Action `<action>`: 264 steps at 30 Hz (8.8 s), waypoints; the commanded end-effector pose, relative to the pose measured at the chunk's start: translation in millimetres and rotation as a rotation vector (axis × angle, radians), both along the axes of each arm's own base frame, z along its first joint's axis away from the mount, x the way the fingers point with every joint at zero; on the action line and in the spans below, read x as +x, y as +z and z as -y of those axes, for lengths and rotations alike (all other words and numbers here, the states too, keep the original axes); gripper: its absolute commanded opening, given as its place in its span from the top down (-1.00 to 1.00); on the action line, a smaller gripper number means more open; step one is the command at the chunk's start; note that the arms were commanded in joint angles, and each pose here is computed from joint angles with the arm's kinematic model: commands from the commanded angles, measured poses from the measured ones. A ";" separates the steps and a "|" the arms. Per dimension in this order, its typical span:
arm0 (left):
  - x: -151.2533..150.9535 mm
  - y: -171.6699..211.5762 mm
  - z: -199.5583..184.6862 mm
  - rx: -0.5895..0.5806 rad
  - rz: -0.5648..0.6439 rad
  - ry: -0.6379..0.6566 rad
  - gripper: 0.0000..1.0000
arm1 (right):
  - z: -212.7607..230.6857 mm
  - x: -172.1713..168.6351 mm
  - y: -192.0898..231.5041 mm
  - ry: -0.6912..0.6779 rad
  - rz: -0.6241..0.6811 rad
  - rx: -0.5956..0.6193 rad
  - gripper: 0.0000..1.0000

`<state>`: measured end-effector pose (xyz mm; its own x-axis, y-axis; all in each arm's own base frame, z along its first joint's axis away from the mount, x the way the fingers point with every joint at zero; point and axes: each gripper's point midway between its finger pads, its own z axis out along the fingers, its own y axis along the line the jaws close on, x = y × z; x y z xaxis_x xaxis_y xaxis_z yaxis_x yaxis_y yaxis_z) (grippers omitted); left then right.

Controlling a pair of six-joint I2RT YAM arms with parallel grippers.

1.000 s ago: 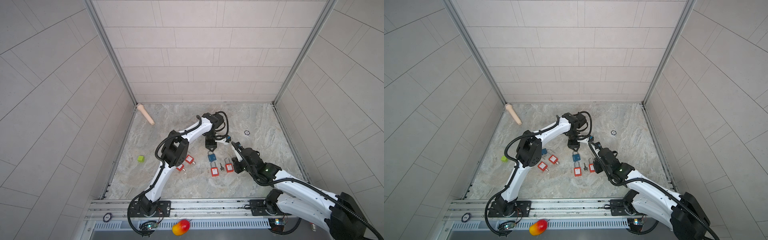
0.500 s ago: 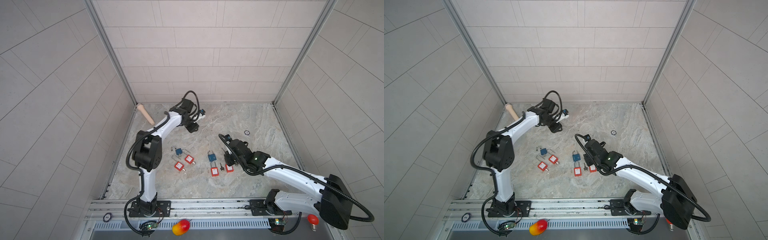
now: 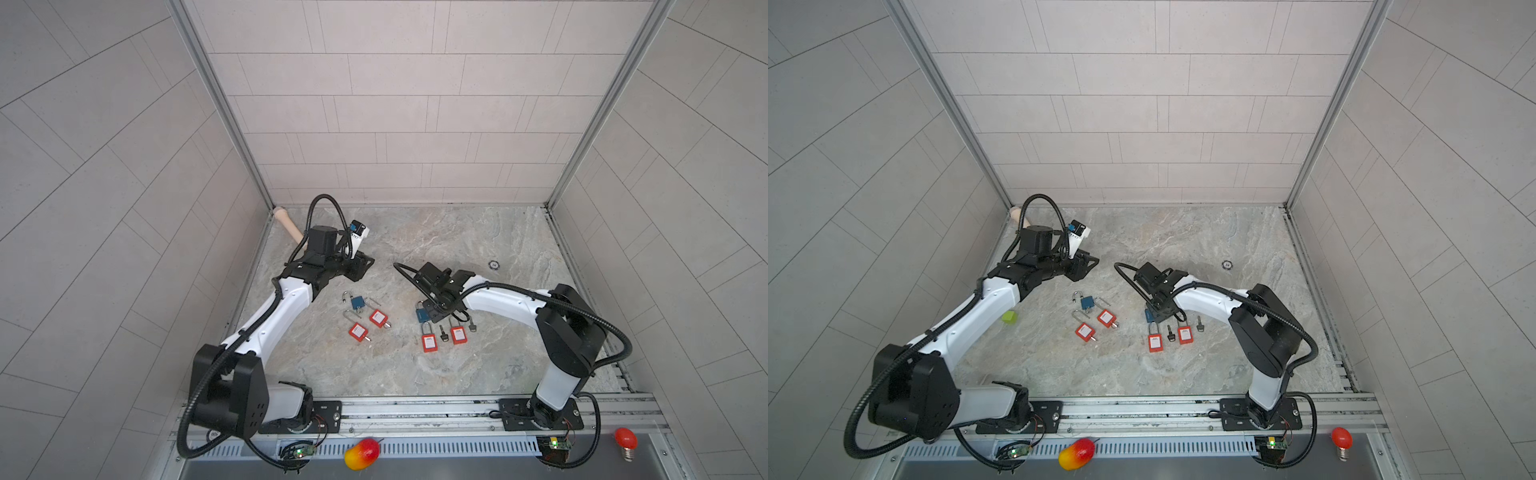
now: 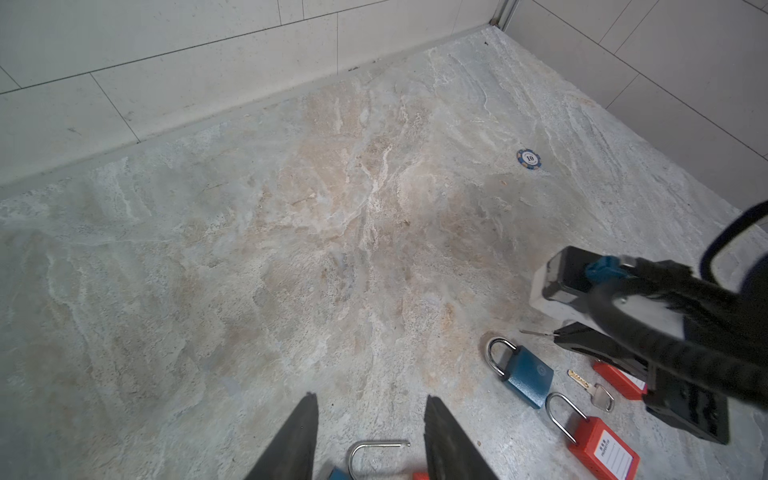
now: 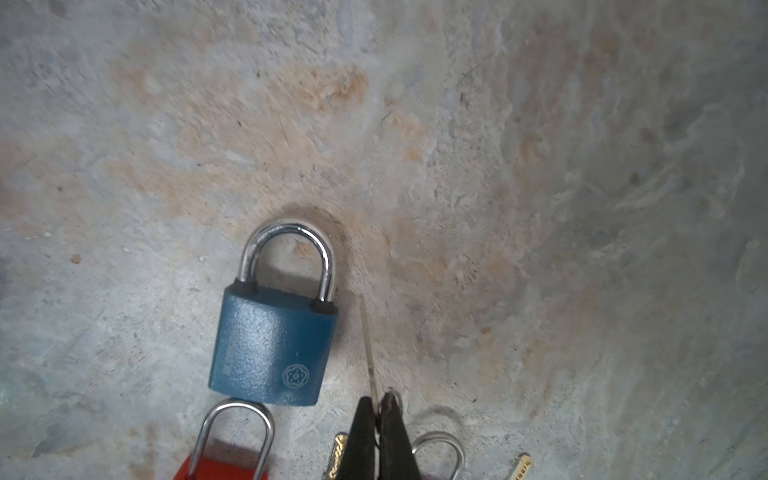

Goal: Lock with the key

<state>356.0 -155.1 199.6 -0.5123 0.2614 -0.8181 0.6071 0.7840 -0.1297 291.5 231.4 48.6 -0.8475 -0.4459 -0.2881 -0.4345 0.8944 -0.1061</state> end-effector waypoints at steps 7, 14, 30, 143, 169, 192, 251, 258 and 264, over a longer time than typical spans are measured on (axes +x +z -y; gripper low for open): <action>-31.7 -1.1 -10.3 -0.001 0.018 0.015 0.05 | 10.0 -9.5 -21.4 -0.036 -0.115 -0.094 0.97; -37.5 8.2 -9.2 -0.035 0.033 0.017 0.03 | 5.9 -9.5 -5.0 -0.010 -0.087 -0.083 0.49; -39.8 28.1 -20.6 -0.163 0.039 0.133 0.00 | -85.2 -19.8 51.7 0.489 0.112 -0.063 0.15; -24.0 31.5 -108.7 0.117 0.010 0.569 -0.20 | -146.8 0.0 4.0 0.626 -0.171 -0.056 0.52; -110.5 63.1 63.5 -0.328 0.121 -0.381 -0.10 | -79.4 -34.5 165.3 0.925 0.195 0.289 0.61; -130.6 48.5 64.7 -0.117 0.182 -0.608 0.30 | -83.9 -61.4 188.9 1.074 0.203 0.373 0.65; -138.9 111.0 124.1 -0.411 0.401 -0.742 1.00 | -21.1 -62.9 202.4 1.082 0.159 0.361 0.41; -140.9 109.7 126.5 -0.416 0.393 -0.754 1.00 | -22.8 -64.6 208.5 1.108 0.191 0.372 0.63; -144.7 104.6 134.3 -0.417 0.382 -0.771 1.00 | -29.1 -68.3 217.4 1.136 0.225 0.418 0.72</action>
<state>216.6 -281.6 290.8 -0.0546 0.1006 -0.9934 0.9917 0.1217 -0.0422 232.8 251.9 245.4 -0.0080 -0.7914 -0.6112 -0.9969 0.0541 -0.0569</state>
